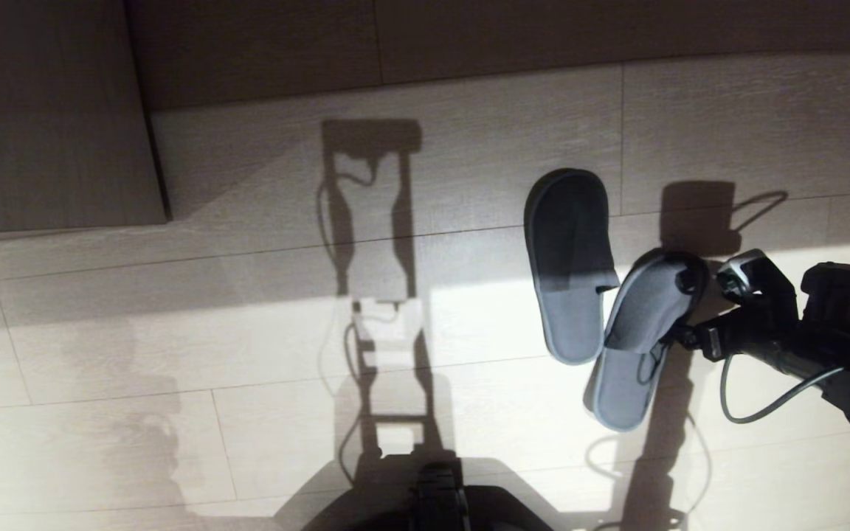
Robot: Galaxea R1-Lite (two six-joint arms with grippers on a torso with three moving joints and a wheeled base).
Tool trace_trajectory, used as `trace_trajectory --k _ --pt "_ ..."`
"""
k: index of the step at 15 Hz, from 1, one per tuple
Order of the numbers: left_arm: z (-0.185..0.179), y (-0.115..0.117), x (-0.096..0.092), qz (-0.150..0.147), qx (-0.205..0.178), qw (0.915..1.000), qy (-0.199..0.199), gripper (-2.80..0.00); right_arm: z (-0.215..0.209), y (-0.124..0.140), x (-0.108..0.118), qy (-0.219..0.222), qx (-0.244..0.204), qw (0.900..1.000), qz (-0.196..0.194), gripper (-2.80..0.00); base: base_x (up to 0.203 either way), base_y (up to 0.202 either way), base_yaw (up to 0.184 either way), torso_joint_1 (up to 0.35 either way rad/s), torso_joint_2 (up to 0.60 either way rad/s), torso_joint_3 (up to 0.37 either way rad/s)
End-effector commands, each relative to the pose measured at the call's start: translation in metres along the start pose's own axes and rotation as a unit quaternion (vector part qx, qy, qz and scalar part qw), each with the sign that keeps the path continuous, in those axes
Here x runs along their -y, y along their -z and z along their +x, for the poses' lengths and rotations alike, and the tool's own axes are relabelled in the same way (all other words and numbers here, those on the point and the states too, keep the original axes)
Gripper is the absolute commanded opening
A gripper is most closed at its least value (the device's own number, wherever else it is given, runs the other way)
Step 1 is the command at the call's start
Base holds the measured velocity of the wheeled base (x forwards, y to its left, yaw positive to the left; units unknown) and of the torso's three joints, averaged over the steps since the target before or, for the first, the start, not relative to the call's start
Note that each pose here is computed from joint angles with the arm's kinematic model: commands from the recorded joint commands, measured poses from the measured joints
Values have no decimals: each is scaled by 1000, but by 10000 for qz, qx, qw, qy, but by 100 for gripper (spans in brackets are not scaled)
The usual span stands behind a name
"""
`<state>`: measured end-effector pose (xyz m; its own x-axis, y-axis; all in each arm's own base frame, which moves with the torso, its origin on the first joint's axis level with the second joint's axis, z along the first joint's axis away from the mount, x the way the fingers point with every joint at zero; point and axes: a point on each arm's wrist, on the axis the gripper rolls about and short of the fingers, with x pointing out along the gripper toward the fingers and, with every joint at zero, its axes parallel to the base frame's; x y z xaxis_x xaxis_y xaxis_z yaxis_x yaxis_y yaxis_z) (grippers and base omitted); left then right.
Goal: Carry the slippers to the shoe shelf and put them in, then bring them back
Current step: Place the slippers on the floor
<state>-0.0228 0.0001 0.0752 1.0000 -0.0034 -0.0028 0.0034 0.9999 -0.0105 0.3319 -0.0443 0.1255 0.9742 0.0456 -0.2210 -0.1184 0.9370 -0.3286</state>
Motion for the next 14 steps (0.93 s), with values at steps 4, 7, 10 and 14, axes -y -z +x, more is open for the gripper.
trace_trajectory --k 4,7,10,14 --pt "0 0 0 -1 -1 10000 -2 -280 -1 -17 6 67 349 9993 -62 0 0 0 0 0 0 0" --pt "0 0 0 -1 -1 10000 -2 -280 -1 -30 8 -133 668 9976 -123 0 0 0 0 0 0 0" --pt "0 0 0 -1 -1 10000 -2 -280 -4 -45 12 -221 905 9955 -198 0 0 0 0 0 0 0" --pt "0 0 0 -1 -6 10000 -2 -280 -18 -47 9 -545 873 9942 -305 0 0 0 0 0 0 0"
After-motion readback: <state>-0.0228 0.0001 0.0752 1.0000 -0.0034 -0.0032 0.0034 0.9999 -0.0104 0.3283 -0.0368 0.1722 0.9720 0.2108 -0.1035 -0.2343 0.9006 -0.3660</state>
